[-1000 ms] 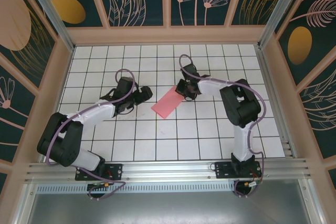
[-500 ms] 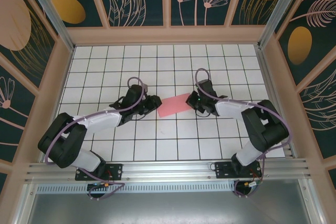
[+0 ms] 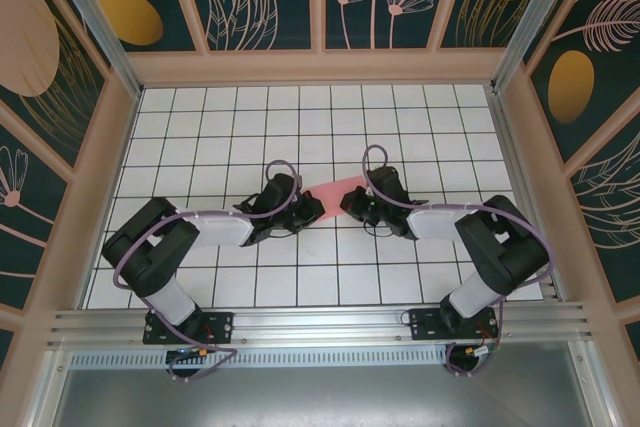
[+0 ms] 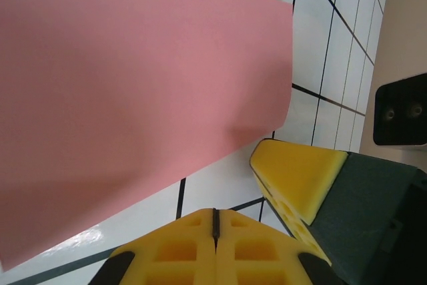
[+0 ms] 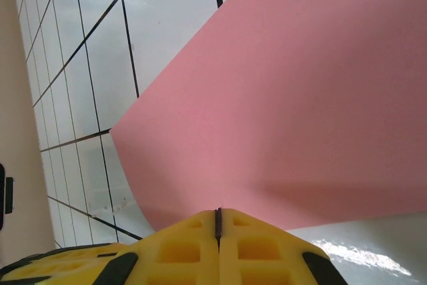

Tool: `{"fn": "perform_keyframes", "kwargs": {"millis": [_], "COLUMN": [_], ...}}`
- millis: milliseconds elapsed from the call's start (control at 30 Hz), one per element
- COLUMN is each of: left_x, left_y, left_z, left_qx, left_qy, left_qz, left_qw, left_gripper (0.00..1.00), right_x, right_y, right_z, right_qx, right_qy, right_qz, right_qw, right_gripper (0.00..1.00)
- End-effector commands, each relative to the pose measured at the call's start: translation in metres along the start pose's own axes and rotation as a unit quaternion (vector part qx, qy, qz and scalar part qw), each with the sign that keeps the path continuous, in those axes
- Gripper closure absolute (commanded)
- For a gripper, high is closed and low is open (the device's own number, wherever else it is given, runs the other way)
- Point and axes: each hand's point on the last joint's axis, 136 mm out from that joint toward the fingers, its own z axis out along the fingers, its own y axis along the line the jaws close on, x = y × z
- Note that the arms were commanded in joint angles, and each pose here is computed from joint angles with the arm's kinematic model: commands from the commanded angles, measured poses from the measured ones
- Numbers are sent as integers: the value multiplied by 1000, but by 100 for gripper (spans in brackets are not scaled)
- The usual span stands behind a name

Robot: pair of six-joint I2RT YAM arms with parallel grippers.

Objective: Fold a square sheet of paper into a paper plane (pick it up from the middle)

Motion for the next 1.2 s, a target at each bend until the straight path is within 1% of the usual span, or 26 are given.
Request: {"fn": "perform_keyframes", "kwargs": {"millis": [0, 67, 100, 400, 700, 1167], "left_x": [-3, -2, 1, 3, 2, 2], "left_y": [-16, -19, -10, 2, -1, 22], "left_z": [8, 10, 16, 26, 29, 34], "left_qx": [23, 27, 14, -7, 3, -40], "left_qy": [-3, -1, 6, 12, 7, 3], "left_qz": [-4, -3, -5, -12, -8, -19], "left_qw": [1000, 1000, 1000, 1000, 1000, 999], "left_gripper": [100, 100, 100, 100, 100, 100], "right_x": [4, 7, 8, 10, 13, 15], "right_y": [10, 7, 5, -4, -1, -17], "right_z": [6, 8, 9, 14, 19, 24], "right_qx": [-24, -21, -18, -7, -22, -1], "right_qy": [9, 16, 17, 22, 33, 40], "right_qz": [-7, -9, -8, -5, -9, 4], "right_qw": [1000, 1000, 1000, 1000, 999, 999], "right_gripper": [100, 100, 100, 100, 100, 100]}}
